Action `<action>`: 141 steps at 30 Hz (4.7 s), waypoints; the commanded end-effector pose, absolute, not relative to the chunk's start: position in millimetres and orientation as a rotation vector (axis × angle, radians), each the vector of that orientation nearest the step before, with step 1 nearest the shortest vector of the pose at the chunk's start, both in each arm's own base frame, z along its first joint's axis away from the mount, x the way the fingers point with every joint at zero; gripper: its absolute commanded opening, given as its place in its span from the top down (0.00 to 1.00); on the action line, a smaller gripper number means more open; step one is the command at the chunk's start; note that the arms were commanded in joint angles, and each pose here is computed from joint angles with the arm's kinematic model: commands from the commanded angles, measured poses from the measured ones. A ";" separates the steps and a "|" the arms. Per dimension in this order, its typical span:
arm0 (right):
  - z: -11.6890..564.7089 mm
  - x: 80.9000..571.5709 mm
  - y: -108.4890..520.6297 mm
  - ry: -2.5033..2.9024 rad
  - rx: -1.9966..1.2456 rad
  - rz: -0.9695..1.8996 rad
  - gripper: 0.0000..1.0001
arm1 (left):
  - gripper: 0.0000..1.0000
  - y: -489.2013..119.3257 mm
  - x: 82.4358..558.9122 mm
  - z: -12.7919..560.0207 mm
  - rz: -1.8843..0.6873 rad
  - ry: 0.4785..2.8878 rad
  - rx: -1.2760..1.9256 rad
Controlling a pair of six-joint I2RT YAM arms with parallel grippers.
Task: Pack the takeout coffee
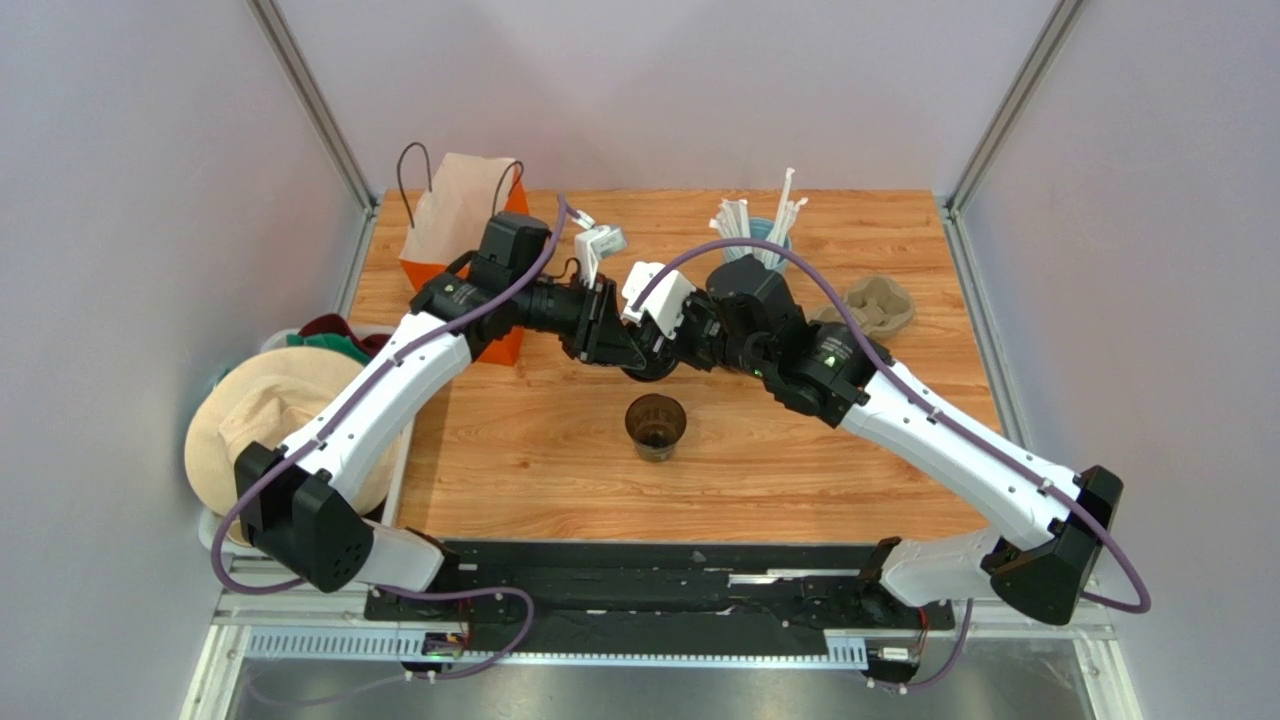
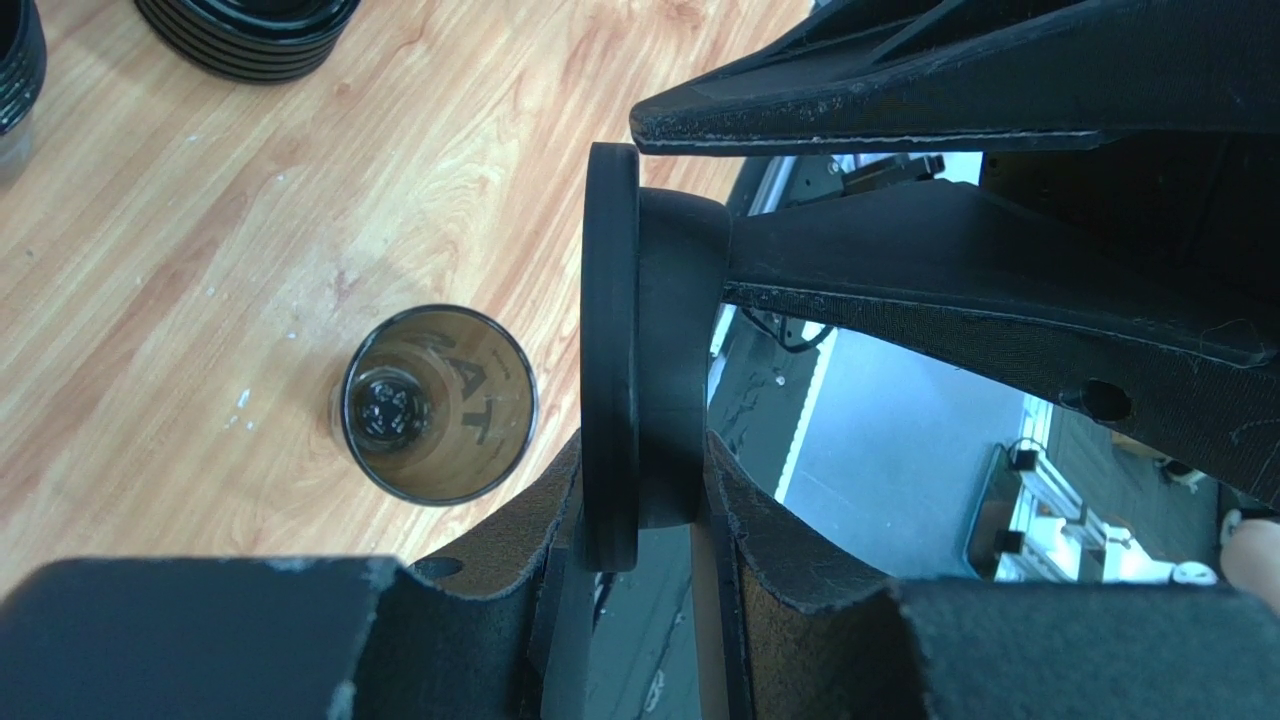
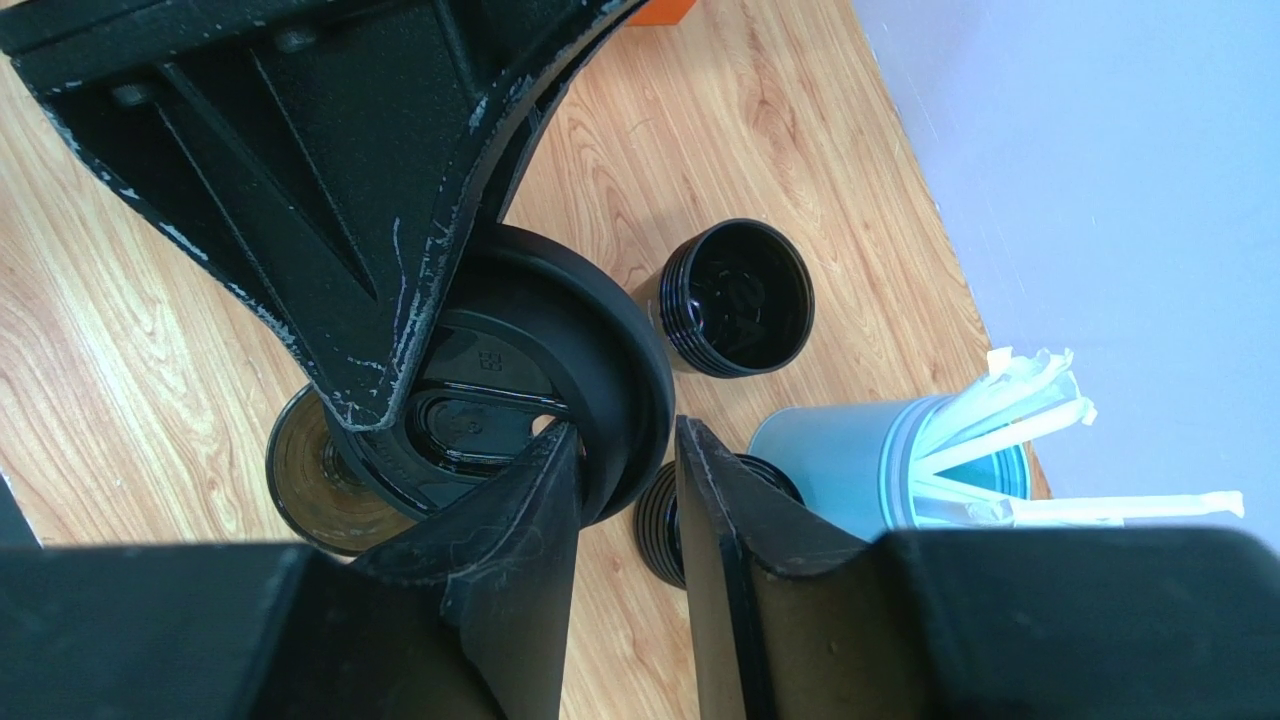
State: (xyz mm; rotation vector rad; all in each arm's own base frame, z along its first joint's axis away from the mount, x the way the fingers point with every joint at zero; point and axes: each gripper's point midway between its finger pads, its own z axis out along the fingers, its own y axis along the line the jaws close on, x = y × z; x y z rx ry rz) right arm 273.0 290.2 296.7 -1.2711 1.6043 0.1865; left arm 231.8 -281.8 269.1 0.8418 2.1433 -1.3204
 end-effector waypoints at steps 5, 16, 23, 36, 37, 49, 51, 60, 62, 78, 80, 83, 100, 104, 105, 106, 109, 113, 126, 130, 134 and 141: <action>300.7 283.5 294.2 1.582 -1.249 0.149 0.83 | 1.00 -282.4 217.2 297.3 -1.388 2.027 0.887; 302.2 279.0 296.2 1.589 -1.277 0.176 1.00 | 0.87 -280.3 218.9 297.7 -1.351 2.009 0.901; 306.9 268.3 288.6 1.572 -1.334 0.175 1.00 | 0.59 -266.5 225.3 297.0 -1.200 2.004 0.932; 284.4 249.9 285.6 1.628 -1.488 0.230 1.00 | 0.04 -224.7 267.3 294.2 -0.819 1.828 0.879; 284.5 249.3 286.2 1.635 -1.491 0.247 1.00 | 0.03 -218.7 274.6 287.6 -0.780 1.796 0.865; 225.0 259.1 275.3 1.981 -1.450 0.425 0.99 | 0.01 -170.0 307.2 273.7 -0.389 1.683 0.846; 210.8 256.0 273.9 2.032 -1.451 0.440 0.99 | 0.01 -167.6 308.0 265.7 -0.377 1.698 0.837; 193.3 259.2 268.9 2.091 -1.464 0.444 0.98 | 0.01 -166.7 290.1 262.7 -0.392 1.661 0.880; 192.5 263.6 268.4 2.082 -1.487 0.420 0.98 | 0.01 -169.6 284.5 264.7 -0.411 1.640 0.909; 175.8 278.0 293.8 2.106 -1.634 0.445 0.96 | 0.28 -177.8 262.6 261.2 -0.476 1.577 1.063; 166.1 276.0 293.1 2.137 -1.661 0.443 0.96 | 0.29 -177.3 261.7 261.7 -0.479 1.580 1.064; 157.8 274.1 293.9 2.150 -1.694 0.427 0.96 | 0.29 -176.5 261.6 261.5 -0.485 1.585 1.057; 135.3 266.7 299.4 2.183 -1.801 0.329 0.95 | 0.27 -157.5 274.5 269.0 -0.414 1.610 0.951; 136.3 269.3 299.0 2.188 -1.811 0.311 0.95 | 0.27 -155.9 275.0 268.8 -0.411 1.611 0.946; 137.0 270.1 300.2 2.185 -1.815 0.313 0.95 | 0.27 -156.2 274.2 269.8 -0.413 1.607 0.948; 137.1 269.4 299.3 2.190 -1.820 0.312 0.95 | 0.27 -155.9 274.9 268.9 -0.413 1.611 0.947; 138.5 269.3 299.0 2.195 -1.833 0.306 0.95 | 0.27 -156.3 274.5 268.7 -0.416 1.608 0.948; 138.7 269.3 298.7 2.204 -1.840 0.299 0.95 | 0.27 -155.8 274.7 267.2 -0.414 1.612 0.947; 132.5 267.5 301.9 2.216 -1.875 0.286 0.93 | 0.28 -156.7 274.7 267.5 -0.419 1.610 0.948; 135.2 267.4 304.1 2.207 -1.877 0.285 0.93 | 0.28 -156.6 274.3 265.9 -0.422 1.613 0.949; 135.3 268.8 306.3 2.200 -1.879 0.279 0.93 | 0.28 -157.1 274.5 266.4 -0.422 1.611 0.950; 135.0 272.1 309.6 2.195 -1.880 0.273 0.93 | 0.28 -157.2 274.7 265.7 -0.425 1.612 0.951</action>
